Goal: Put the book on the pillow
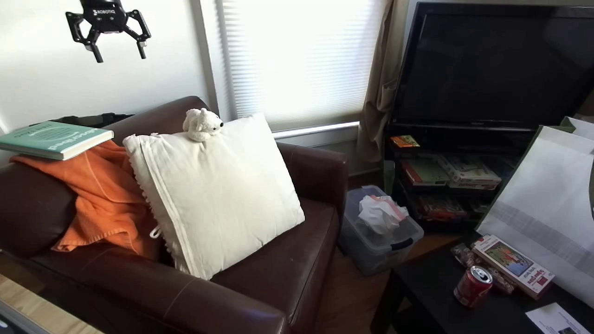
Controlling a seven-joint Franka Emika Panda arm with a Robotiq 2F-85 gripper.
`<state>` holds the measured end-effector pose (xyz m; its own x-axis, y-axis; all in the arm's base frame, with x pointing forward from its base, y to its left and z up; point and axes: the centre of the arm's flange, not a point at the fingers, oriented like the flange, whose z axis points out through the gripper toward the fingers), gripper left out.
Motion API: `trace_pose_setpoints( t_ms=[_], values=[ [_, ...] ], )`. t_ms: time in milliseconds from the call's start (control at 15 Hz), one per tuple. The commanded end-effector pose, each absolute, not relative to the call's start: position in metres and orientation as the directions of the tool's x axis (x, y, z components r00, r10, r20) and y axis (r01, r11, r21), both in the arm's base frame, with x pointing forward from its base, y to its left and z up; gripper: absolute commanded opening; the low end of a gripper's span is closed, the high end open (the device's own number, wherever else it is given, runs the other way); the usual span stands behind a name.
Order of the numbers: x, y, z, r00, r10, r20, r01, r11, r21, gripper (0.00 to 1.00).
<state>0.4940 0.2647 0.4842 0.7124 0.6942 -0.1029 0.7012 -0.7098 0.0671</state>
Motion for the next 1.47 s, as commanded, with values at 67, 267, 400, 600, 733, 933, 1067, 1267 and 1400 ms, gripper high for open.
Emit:
trace_pose_setpoints(
  t_ms=[67,267,400,600,733,933,1067,1267,1400],
  values=[
    [0.536,0.316,0.468,0.527,0.845,-0.092,0.846,-0.532,-0.038,1.00],
    [0.540,0.346,0.463,0.387,0.918,-0.088,0.915,-0.394,-0.090,1.00],
    [0.528,0.334,0.458,0.418,0.904,-0.086,0.904,-0.424,-0.056,1.00],
    [0.532,0.345,0.458,0.364,0.927,-0.091,0.925,-0.371,-0.081,1.00],
    [0.533,0.345,0.459,0.356,0.930,-0.089,0.928,-0.363,-0.083,1.00],
    [0.534,0.345,0.460,0.355,0.931,-0.089,0.928,-0.362,-0.084,1.00],
    [0.539,0.348,0.457,0.324,0.943,-0.077,0.939,-0.331,-0.096,1.00],
    [0.555,0.359,0.443,0.227,0.973,0.031,0.965,-0.220,-0.141,1.00],
    [0.566,0.374,0.431,0.160,0.981,0.107,0.977,-0.142,-0.160,1.00]
  ],
)
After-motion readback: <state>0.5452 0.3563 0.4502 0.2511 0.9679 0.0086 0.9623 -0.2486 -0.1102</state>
